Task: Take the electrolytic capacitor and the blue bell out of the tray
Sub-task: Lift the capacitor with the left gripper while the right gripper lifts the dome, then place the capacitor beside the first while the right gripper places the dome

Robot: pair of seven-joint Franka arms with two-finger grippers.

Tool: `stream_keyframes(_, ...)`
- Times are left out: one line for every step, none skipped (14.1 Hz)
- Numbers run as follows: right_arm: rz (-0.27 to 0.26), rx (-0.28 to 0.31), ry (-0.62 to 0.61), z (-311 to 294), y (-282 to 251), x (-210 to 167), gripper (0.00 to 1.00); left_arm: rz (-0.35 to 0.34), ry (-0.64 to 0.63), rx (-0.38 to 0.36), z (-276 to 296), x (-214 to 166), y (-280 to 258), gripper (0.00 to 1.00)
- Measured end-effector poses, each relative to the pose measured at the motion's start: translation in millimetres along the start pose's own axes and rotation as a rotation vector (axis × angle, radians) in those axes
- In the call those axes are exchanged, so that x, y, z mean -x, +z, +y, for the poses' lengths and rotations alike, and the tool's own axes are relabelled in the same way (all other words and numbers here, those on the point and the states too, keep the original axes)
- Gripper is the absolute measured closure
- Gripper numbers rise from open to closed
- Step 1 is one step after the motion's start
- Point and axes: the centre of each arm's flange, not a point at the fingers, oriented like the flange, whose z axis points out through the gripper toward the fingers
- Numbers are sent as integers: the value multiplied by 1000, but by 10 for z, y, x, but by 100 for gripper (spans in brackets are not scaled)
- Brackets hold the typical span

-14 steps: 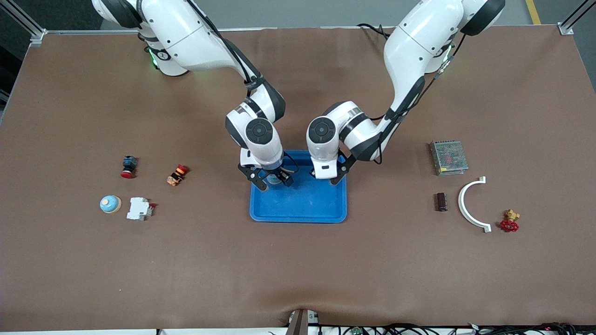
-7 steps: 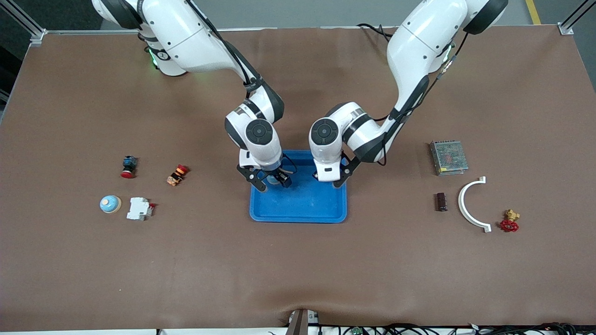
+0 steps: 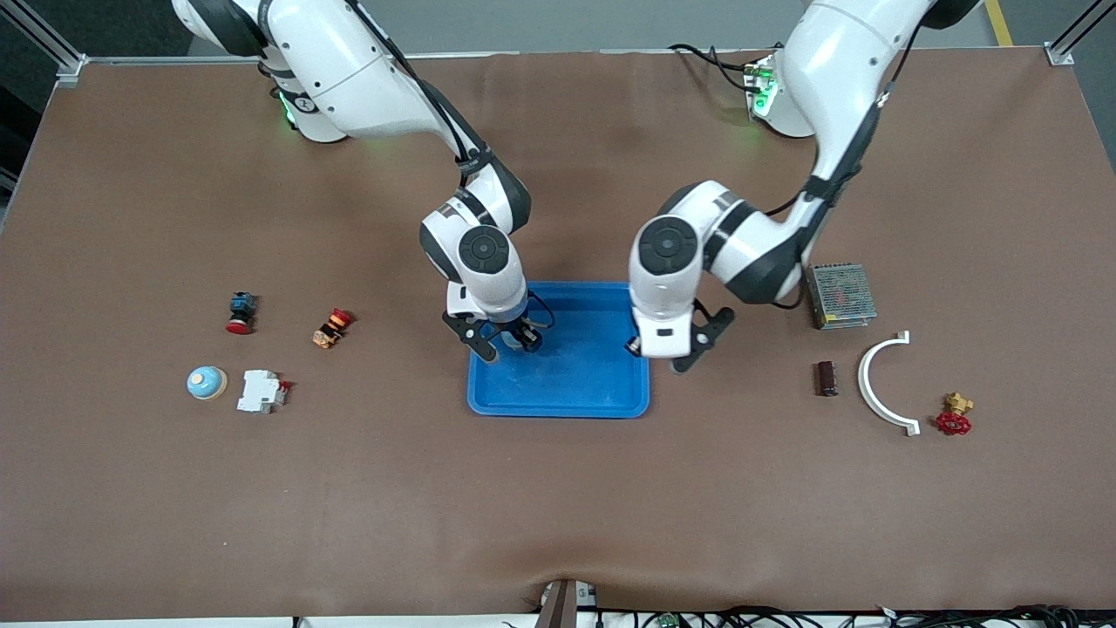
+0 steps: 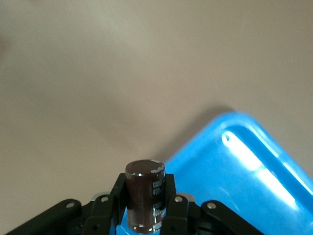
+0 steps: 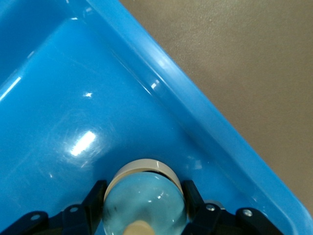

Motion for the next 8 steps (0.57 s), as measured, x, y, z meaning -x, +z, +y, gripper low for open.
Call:
stream_keyframes(0, 0, 3, 0, 0, -1, 31, -12, 20, -8, -86, -205, -78, 66)
stream_keyframes(0, 0, 8, -1, 0, -2, 31, -28, 41, -11, -182, -425, -157, 66)
stream_keyframes(1, -1, 15, -3, -3, -4, 31, -44, 61, -10, -289, -653, -237, 66)
stream_keyframes(1, -3, 21, -11, -12, -8, 31, -59, 85, -10, -411, -878, -321, 66)
stream_keyframes(2, -9, 23, -29, -33, -17, 31, -74, 110, -16, -544, -1085, -396, 66)
stream_keyframes(4, -15, 25, -51, -60, -34, 31, -87, 138, -27, -684, -1279, -455, 66)
stream_keyframes(8, -23, 27, -77, -94, -61, 31, -98, 168, -39, -830, -1471, -497, 66)
stream_keyframes(11, -28, 32, -98, -131, -102, 31, -109, 197, -48, -981, -1668, -523, 66)
